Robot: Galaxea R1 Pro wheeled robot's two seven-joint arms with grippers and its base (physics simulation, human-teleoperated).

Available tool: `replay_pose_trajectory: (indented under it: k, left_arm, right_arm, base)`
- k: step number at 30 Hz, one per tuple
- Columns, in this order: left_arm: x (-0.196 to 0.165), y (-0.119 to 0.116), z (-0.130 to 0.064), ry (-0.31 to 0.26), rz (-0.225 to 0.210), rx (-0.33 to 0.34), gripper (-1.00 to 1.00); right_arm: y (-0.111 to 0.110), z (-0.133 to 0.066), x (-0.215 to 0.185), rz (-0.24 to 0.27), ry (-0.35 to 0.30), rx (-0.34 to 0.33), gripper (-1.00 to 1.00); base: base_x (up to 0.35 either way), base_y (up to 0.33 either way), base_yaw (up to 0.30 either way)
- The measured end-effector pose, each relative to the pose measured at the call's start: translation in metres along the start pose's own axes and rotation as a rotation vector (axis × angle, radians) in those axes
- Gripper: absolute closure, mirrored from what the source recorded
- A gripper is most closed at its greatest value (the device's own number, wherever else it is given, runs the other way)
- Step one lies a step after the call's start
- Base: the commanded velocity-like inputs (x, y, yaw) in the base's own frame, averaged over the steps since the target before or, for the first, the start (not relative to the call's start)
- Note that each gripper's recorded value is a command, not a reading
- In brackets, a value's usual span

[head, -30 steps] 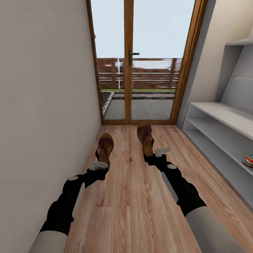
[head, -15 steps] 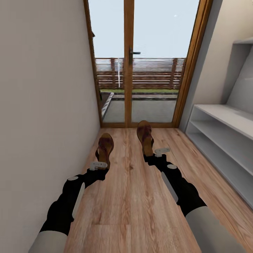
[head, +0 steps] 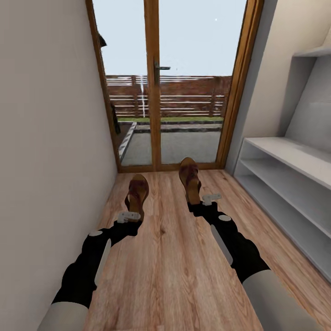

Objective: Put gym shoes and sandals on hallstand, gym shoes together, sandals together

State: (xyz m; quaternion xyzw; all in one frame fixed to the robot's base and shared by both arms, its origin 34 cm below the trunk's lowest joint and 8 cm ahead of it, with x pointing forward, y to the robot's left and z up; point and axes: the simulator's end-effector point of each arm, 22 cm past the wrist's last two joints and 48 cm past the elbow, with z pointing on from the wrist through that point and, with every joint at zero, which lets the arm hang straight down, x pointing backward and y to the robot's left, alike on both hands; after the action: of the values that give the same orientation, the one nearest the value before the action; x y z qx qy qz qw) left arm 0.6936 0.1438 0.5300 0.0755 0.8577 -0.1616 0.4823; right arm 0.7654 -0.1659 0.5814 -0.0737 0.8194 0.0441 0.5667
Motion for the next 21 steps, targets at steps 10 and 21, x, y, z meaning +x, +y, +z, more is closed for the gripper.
replay_pose_trajectory:
  k: [10,21]
  left_arm:
    - [0.0,0.0001,0.0,0.0,0.0,0.0,1.0]
    - [0.0,0.0,0.0001,0.0,0.0,0.0,1.0]
  right_arm:
    - [0.0003,0.0,-0.0008,0.0,-0.004,-0.001,1.0]
    - [0.0003,0.0,-0.0008,0.002,-0.004,-0.002,1.0]
  base:
    - [0.345,0.0,-0.001]
    - [0.345,0.0,-0.102]
